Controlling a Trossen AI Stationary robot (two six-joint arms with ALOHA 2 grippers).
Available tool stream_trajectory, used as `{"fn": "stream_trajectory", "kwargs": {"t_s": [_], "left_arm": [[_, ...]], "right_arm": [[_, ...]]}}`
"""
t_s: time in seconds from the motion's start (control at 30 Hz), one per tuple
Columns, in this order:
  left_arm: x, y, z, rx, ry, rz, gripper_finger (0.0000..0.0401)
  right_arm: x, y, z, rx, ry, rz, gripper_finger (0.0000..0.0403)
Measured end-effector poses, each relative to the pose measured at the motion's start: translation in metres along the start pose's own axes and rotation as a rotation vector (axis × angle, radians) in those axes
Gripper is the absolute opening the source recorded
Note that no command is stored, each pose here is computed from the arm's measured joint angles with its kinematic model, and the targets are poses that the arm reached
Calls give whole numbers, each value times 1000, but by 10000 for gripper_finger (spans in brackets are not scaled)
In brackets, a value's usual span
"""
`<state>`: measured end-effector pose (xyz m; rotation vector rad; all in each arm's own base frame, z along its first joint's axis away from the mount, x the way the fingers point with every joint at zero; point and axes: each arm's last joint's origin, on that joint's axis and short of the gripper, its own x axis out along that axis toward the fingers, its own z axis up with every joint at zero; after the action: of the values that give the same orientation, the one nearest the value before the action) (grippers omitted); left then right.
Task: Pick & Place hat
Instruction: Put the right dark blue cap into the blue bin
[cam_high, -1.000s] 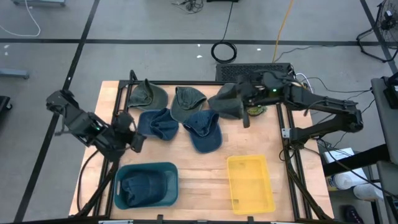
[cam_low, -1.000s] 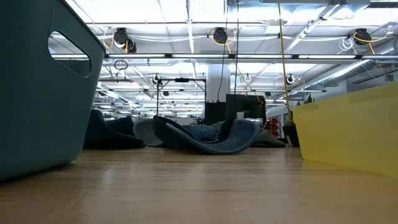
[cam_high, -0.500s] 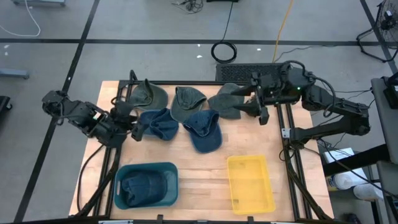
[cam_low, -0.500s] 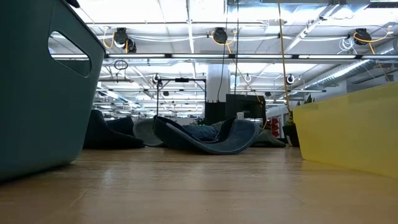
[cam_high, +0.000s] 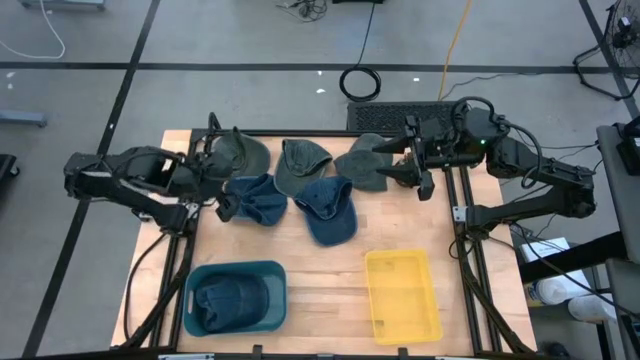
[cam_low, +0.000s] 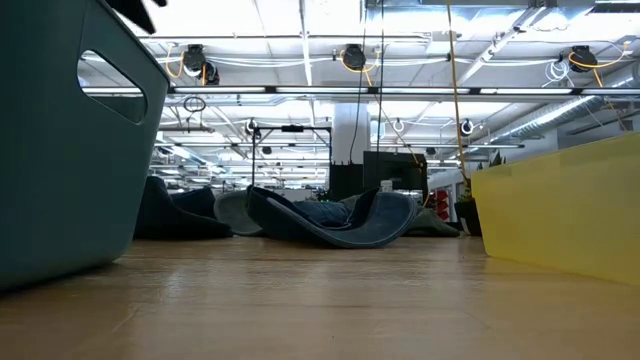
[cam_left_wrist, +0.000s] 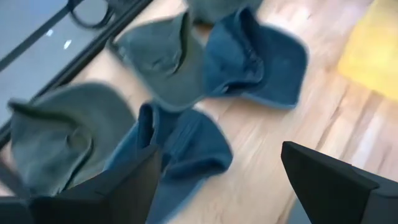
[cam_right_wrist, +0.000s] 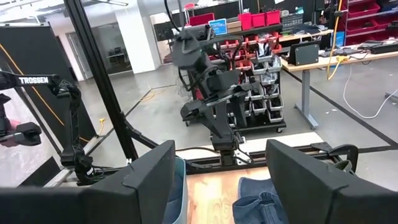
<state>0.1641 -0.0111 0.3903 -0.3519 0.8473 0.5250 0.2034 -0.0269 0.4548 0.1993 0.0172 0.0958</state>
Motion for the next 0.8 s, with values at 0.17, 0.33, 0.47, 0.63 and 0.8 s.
{"fn": "stream_trajectory", "kwargs": {"t_s": [0.17, 0.33, 0.47, 0.63, 0.8], "left_arm": [[11, 0, 19, -12, -63, -50, 342], [28, 2, 30, -127, 9, -97, 342], [47, -2, 35, -283, 122, -124, 342], [70, -8, 40, -500, 260, -144, 342], [93, -16, 41, -641, 368, -99, 342]], "right_arm": [[0, 0, 0, 1, 1, -1, 236], [0, 0, 0, 87, 3, -2, 233], [0, 0, 0, 132, 3, -2, 233], [0, 0, 0, 133, 3, -2, 229], [0, 0, 0, 132, 3, -2, 228]]}}
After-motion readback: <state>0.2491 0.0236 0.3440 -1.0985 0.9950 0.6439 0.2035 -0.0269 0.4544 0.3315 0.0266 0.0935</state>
